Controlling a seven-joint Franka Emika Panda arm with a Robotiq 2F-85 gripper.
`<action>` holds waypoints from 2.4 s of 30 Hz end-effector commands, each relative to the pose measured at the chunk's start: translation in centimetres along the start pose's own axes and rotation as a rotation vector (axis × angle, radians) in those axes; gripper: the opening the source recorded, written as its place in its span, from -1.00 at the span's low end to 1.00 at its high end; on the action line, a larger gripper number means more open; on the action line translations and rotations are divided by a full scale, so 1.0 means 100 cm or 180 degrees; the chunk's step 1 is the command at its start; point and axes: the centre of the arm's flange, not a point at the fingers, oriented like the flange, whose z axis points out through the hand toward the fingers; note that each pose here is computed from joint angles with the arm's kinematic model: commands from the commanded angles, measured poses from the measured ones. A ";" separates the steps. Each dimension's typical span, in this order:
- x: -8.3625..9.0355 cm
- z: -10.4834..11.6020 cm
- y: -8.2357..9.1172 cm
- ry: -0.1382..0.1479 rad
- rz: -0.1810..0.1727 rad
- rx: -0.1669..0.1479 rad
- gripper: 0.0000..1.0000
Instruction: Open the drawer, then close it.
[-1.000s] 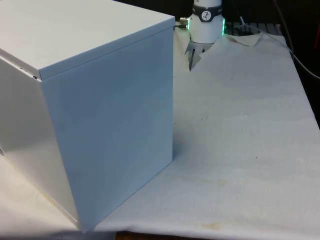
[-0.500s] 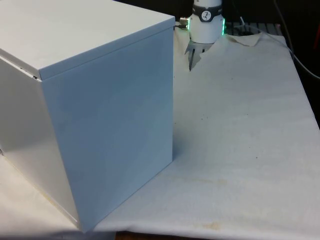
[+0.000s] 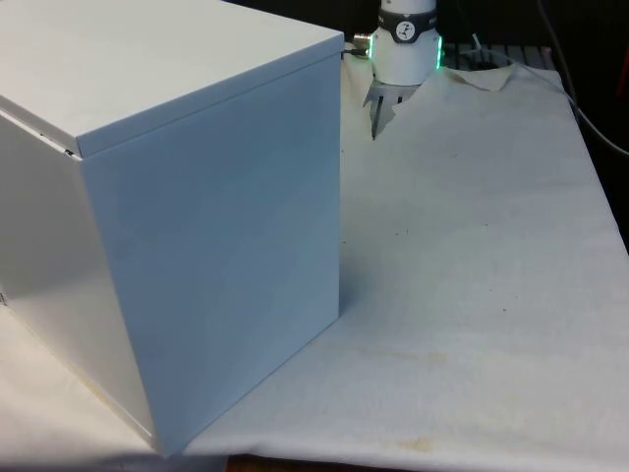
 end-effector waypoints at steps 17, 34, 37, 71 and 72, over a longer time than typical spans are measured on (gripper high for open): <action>0.015 0.003 0.005 0.0009 -0.0338 -0.0041 1.00; 0.017 0.006 0.002 0.0039 -0.0797 -0.0006 1.00; 0.017 0.008 0.001 0.0036 -0.0868 0.0006 1.00; 0.018 0.027 0.008 0.0317 -0.1594 -0.0144 1.00; 0.018 0.028 0.008 0.0327 -0.1616 -0.0148 1.00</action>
